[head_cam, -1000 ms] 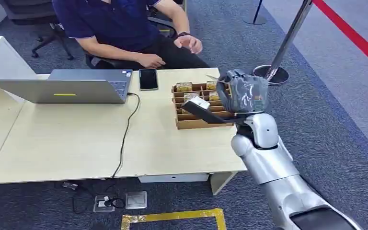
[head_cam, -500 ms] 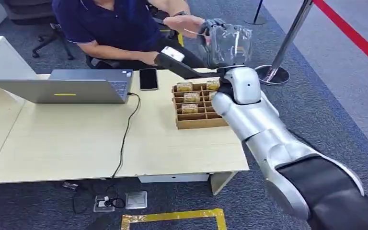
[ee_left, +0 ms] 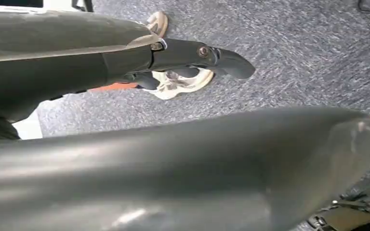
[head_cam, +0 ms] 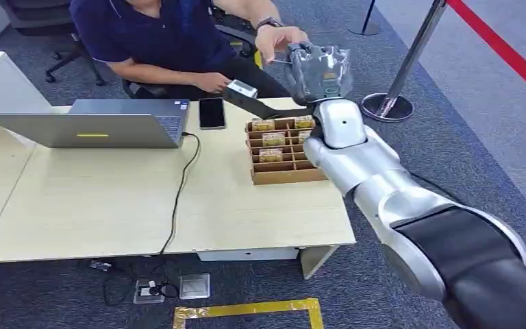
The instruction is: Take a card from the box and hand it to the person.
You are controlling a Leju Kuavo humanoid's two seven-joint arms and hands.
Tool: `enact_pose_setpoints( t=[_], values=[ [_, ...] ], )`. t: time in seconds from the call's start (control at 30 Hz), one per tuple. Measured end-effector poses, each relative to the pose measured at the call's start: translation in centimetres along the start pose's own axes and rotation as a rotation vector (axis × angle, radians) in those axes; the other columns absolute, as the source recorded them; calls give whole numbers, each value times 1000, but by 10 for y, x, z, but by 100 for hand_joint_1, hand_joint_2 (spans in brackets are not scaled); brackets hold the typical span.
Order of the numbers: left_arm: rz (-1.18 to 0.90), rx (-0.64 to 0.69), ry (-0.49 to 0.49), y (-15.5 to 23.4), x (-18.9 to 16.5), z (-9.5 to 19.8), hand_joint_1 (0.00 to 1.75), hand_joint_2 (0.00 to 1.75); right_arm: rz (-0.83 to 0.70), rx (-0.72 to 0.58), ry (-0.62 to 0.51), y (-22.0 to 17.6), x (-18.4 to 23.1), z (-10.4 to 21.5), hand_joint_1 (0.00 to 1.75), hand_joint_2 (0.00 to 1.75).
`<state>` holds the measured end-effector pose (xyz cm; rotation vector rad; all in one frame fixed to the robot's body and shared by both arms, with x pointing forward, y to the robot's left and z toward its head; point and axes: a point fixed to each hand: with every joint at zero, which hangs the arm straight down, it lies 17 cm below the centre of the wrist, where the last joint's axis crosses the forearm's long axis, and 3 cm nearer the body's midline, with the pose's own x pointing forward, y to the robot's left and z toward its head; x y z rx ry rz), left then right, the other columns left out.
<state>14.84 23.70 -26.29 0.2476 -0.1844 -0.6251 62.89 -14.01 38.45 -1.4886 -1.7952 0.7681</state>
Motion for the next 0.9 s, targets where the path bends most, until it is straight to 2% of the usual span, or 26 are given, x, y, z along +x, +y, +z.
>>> enact_pose_setpoints(
  t=[0.03, 0.37, 0.53, 0.63, 0.73, 0.9],
  values=[
    [-2, 1, 0, 0, 0, 0, 0, 0, 8, 4, -3, 2, -1, 1, 0, 175],
    [-10, 4, -4, 2, 2, 0, 0, 0, -1, 11, -40, 4, 5, 2, 0, 175],
    [-15, 7, -2, 2, 2, 0, 0, 0, -75, -52, -67, -18, 11, -5, 0, 175],
    [-9, 13, 9, 3, -1, 0, 0, 0, -223, -57, -78, -20, 16, 1, 0, 175],
    [16, 15, 16, 1, -7, -1, 0, 0, -511, -60, -62, -25, 16, 13, 0, 175],
    [62, 6, 29, -11, -30, -2, 0, 0, -984, -16, -9, -21, -23, 71, 0, 175]
  ],
)
